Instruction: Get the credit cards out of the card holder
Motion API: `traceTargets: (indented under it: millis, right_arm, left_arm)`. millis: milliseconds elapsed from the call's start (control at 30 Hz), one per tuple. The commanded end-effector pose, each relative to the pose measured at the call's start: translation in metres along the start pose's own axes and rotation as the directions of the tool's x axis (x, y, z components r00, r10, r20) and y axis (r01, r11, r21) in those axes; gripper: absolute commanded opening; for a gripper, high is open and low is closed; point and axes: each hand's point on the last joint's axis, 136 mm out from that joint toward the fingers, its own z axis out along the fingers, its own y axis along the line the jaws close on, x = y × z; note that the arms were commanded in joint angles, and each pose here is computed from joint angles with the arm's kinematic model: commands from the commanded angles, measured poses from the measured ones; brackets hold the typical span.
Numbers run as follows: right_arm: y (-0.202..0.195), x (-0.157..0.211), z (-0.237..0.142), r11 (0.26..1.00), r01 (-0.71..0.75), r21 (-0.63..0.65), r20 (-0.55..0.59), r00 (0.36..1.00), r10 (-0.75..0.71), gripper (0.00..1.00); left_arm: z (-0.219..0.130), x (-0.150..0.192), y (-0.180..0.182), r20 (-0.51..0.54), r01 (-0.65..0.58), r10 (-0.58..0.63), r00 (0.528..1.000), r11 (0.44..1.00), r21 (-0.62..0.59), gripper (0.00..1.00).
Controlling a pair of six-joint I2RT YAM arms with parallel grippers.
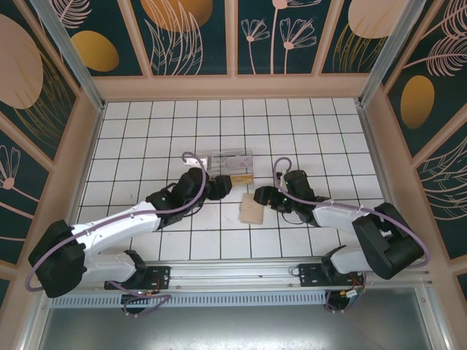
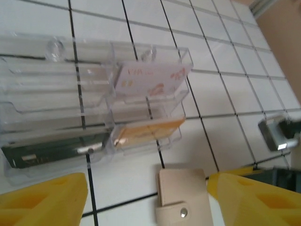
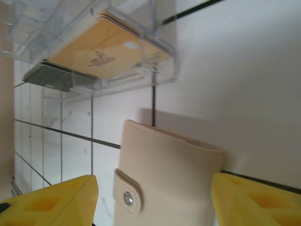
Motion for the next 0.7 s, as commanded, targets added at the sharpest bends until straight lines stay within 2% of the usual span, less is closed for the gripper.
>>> traceTargets:
  millis: [0, 167, 267, 333, 400, 667]
  right_arm:
    - [0.021, -0.012, -0.002, 0.997, 0.038, -0.065, 0.032, 0.999, -0.036, 0.66]
    - [0.005, -0.013, -0.018, 0.998, 0.051, 0.04, 0.082, 0.995, -0.055, 0.61]
    - [-0.001, -0.009, -0.028, 0.997, 0.045, 0.063, 0.096, 0.994, -0.05, 0.55]
    - [-0.008, -0.007, -0.035, 0.995, 0.029, 0.093, 0.116, 0.992, -0.04, 0.56]
    - [-0.009, -0.004, -0.04, 0.996, 0.037, 0.083, 0.128, 0.991, -0.048, 0.55]
    - [-0.02, 0.007, -0.046, 0.996, 0.016, 0.089, 0.139, 0.99, -0.028, 0.52]
  left_arm:
    - [0.005, 0.016, -0.008, -0.062, 0.019, -0.019, 0.998, 1.0, -0.013, 0.65]
    - [0.016, 0.053, -0.02, -0.166, -0.003, -0.008, 0.986, 0.998, -0.066, 0.61]
    - [0.022, 0.072, -0.027, -0.223, -0.035, 0.012, 0.975, 0.995, -0.098, 0.5]
    - [0.026, 0.081, -0.031, -0.254, -0.069, 0.036, 0.967, 0.99, -0.122, 0.49]
    - [0.03, 0.087, -0.035, -0.277, -0.096, 0.055, 0.959, 0.986, -0.139, 0.44]
    - [0.054, 0.11, -0.048, -0.365, -0.267, 0.186, 0.912, 0.946, -0.185, 0.37]
